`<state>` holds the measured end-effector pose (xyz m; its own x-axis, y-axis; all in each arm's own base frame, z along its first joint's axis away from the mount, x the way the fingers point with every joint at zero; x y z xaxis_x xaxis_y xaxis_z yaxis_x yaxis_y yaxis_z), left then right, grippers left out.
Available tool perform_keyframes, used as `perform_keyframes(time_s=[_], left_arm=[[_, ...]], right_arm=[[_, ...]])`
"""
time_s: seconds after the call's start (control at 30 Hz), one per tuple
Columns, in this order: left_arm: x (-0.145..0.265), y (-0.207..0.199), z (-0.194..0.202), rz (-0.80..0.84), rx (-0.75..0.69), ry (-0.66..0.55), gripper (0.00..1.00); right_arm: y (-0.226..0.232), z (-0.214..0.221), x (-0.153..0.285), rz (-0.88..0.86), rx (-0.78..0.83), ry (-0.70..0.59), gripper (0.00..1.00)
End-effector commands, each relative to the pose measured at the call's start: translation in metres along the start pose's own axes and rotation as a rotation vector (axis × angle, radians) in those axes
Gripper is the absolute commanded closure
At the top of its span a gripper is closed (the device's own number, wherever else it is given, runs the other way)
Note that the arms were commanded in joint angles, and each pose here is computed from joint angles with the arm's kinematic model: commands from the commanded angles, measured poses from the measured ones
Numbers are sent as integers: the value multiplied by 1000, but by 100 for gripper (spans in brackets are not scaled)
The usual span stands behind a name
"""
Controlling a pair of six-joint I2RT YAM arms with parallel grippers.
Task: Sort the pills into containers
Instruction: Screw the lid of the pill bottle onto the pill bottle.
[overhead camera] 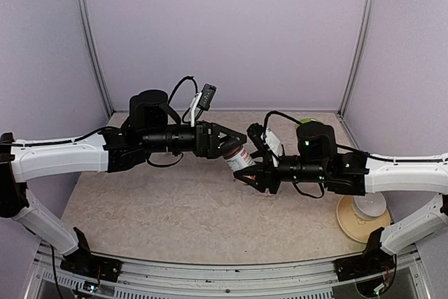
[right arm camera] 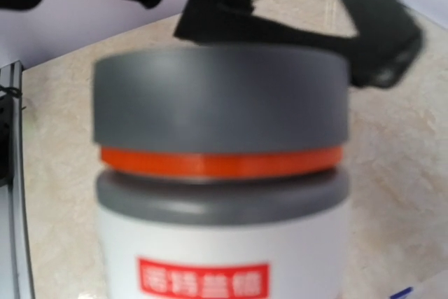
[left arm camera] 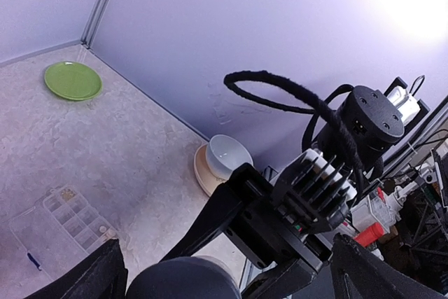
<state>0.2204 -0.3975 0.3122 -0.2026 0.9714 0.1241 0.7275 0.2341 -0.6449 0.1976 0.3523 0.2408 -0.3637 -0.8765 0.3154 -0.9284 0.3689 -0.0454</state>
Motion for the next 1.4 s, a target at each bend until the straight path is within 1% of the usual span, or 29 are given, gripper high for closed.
perform_keyframes(time_s=[0.0, 0.23, 0.67, 0.87, 1.1, 1.37], left_arm=[[10, -10, -12, 14, -11, -50, 1], [7, -5, -8, 9, 6, -32, 1], [2, -25, 0, 81, -16, -9, 1], [2, -26, 1, 86, -28, -18, 1], [0, -24, 2, 70, -41, -21, 1], [0, -30, 3, 92, -54, -20, 1]], right_arm=[[-9, -32, 20, 71, 28, -105, 89], [-20, -30, 30, 139, 27, -94, 89], [-28, -18, 22, 182, 26, -37, 89], [-21, -7, 11, 128, 23, 2, 89], [-7, -4, 0, 46, 25, 7, 88], [-2, -1, -9, 24, 21, 16, 88]])
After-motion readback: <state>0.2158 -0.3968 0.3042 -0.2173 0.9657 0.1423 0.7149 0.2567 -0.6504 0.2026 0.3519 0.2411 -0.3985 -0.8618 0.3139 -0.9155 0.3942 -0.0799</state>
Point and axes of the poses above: each gripper's point midway between its finger pads, its own x axis back along the fingers, its own y axis along the line the jaws close on, z = x × y, the point moved 2 cm from there along x, back along the fingers, and after that the axes turned 8 degrees about x, right-handed, at the moved point
